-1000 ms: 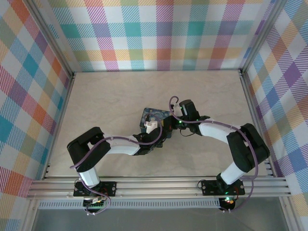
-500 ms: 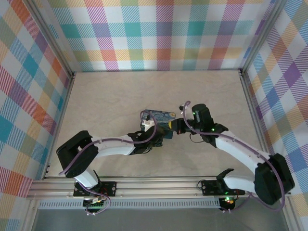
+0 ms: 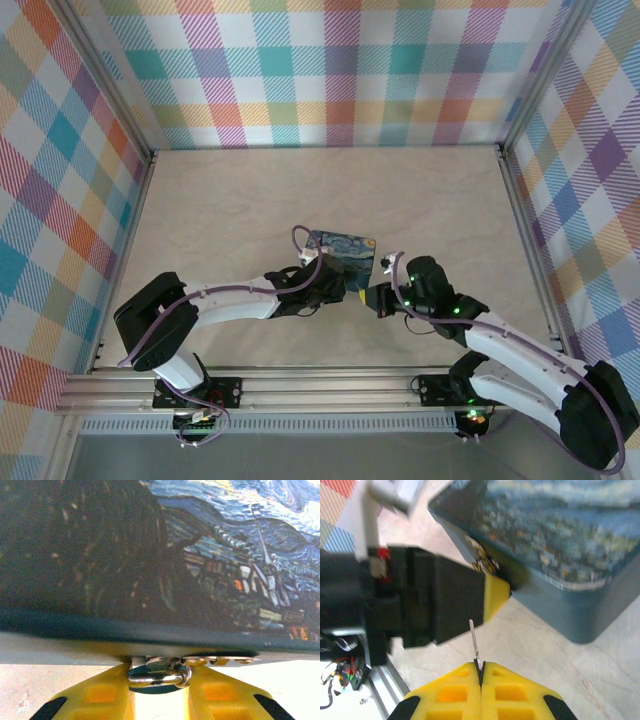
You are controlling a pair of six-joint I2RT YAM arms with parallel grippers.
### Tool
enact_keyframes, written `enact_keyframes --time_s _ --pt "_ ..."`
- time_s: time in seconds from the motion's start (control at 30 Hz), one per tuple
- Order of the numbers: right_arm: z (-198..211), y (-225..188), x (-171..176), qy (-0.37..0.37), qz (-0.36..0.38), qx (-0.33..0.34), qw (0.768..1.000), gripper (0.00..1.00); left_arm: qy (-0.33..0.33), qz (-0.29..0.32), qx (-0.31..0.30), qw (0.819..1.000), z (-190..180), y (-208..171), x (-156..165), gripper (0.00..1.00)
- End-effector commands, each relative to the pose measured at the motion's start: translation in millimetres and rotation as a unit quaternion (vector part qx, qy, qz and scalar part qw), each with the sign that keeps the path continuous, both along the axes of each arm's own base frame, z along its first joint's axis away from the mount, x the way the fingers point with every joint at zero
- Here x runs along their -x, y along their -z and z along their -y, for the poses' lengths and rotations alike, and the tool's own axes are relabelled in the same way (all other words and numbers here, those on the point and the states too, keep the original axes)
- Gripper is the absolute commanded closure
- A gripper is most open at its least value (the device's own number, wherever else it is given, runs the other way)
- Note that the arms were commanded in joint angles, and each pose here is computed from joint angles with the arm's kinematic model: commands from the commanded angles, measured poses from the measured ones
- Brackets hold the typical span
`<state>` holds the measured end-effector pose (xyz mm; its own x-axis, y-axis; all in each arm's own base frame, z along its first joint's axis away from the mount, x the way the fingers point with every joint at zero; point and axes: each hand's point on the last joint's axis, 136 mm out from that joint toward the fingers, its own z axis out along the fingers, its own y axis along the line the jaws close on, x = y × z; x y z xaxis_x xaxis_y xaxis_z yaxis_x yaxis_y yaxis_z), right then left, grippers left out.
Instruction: Unlock the padlock with the key
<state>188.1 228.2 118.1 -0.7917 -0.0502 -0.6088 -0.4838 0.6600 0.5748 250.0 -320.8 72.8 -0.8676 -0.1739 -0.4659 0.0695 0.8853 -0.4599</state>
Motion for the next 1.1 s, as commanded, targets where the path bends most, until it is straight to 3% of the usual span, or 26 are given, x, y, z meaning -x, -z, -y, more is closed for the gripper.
enact_keyframes --time_s 0.0,0.33,0.67,1.07 --pt "-1.3 6.1 1.7 0.009 0.006 -0.001 1.0 1.0 -0.006 0.003 0.039 0.999 10.1 -21.6 -8.5 0.76" --pt "-13.0 42.1 13.5 -0.013 0.022 0.019 0.999 1.0 -0.001 -0.011 0.047 0.999 11.3 -22.8 -9.8 0.77" --pt "-21.5 43.7 2.7 -0.018 0.082 0.011 0.996 1.0 0.003 -0.019 0.051 0.999 13.8 -23.7 -8.8 0.78" --pt "-8.2 49.6 -19.9 0.03 0.109 0.054 0.992 1.0 0.003 -0.024 0.044 0.999 11.1 -22.6 -8.0 0.78"
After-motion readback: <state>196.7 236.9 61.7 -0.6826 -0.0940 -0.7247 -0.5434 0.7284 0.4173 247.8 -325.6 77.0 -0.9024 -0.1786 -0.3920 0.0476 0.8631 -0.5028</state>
